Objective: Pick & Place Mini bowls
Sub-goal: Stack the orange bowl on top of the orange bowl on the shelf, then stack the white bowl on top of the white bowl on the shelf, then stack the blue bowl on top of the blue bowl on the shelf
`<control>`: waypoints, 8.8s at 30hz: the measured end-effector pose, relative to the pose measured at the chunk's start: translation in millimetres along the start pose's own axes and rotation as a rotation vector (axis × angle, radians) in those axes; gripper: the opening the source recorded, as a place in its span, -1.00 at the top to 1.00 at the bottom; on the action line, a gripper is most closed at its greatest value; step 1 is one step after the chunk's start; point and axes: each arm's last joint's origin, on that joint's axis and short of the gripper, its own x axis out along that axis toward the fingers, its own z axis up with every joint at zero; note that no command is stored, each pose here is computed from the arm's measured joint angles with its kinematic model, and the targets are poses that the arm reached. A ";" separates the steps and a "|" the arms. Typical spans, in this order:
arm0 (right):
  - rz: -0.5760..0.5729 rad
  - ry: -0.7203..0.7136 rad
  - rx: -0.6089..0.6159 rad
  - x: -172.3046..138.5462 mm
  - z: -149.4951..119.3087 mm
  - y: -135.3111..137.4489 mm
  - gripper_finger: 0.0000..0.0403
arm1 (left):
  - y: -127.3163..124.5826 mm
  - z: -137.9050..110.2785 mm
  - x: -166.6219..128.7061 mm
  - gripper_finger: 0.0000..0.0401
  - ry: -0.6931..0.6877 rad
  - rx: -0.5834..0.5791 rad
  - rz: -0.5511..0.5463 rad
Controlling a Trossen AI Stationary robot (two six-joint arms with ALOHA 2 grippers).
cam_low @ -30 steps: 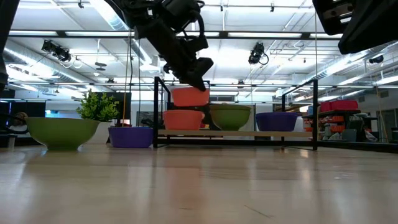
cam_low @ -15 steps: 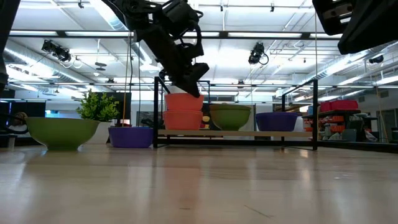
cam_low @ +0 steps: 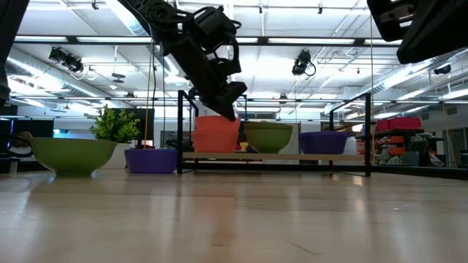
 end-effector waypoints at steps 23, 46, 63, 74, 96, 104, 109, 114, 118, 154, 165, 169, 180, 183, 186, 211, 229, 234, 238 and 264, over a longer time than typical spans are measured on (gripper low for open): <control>0.000 0.001 0.000 0.0 -0.1 0.0 0.89 | -2.1 -1.9 0.5 0.75 0.015 -0.019 -0.066; 0.000 0.001 0.000 0.0 -0.1 0.0 0.89 | -3.2 0.3 0.5 0.96 -0.004 -0.018 -0.099; 0.000 -0.006 0.005 1.2 -2.2 0.0 0.89 | -17.0 19.8 -47.9 0.97 -0.144 0.101 -0.162; -0.018 -0.089 0.083 18.7 -35.3 -7.5 0.89 | -86.1 -7.6 -191.2 0.98 -0.253 0.452 -0.426; -0.040 -0.188 0.122 23.7 -26.2 -20.8 0.89 | -77.0 -135.8 -278.9 0.42 0.280 0.244 -0.125; -0.040 -0.183 0.119 23.8 -26.7 -20.7 0.89 | -65.5 -173.4 -244.2 -0.06 0.301 0.316 -0.008; -0.040 -0.183 0.117 23.8 -26.7 -20.7 0.89 | -58.7 -193.6 -226.6 -0.08 0.295 0.283 -0.063; -0.040 -0.183 0.116 23.8 -26.7 -20.8 0.89 | -45.0 -208.3 -213.2 -0.04 0.282 0.227 -0.118; -0.041 -0.183 0.113 23.8 -26.7 -20.8 0.89 | -40.1 -217.7 -202.5 -0.04 0.250 0.221 -0.178; -0.044 -0.182 0.110 24.2 -26.7 -21.7 0.89 | -83.6 -166.8 -194.7 0.95 -0.224 0.176 -0.739; -0.011 -0.178 0.064 0.8 -24.4 -18.2 0.89 | -111.2 -98.3 -160.2 0.95 -0.464 0.347 -0.900; 0.013 -0.174 0.117 -17.0 -23.8 -19.4 0.89 | -133.6 -62.5 -144.2 0.95 -0.515 0.450 -0.947; 0.087 -0.051 0.254 -51.0 -40.5 -7.1 0.89 | -140.6 30.4 -95.3 0.94 -0.447 0.642 -0.720; 0.095 -0.031 0.258 -53.3 -43.4 -3.4 0.89 | -124.2 50.7 -84.0 0.95 -0.454 0.637 -0.625; 0.094 -0.025 0.256 -52.2 -44.0 -2.3 0.89 | -102.7 65.0 -70.6 0.94 -0.453 0.618 -0.554; 0.089 -0.022 0.254 -51.6 -44.6 -2.3 0.89 | -13.0 60.5 16.6 0.94 -0.204 0.480 -0.299; 0.083 -0.025 0.252 -51.3 -44.4 -2.7 0.89 | -20.7 48.1 34.2 0.89 -0.152 0.450 -0.355; 0.083 -0.025 0.252 -51.3 -44.4 -2.7 0.89 | -22.6 45.6 39.5 0.90 -0.151 0.450 -0.354; 0.083 -0.026 0.252 -51.3 -44.3 -2.6 0.89 | -23.4 43.7 44.7 0.89 -0.150 0.448 -0.348; 0.081 -0.024 0.250 -51.4 -44.6 -2.7 0.89 | -15.4 57.5 28.8 0.05 -0.204 0.397 -0.303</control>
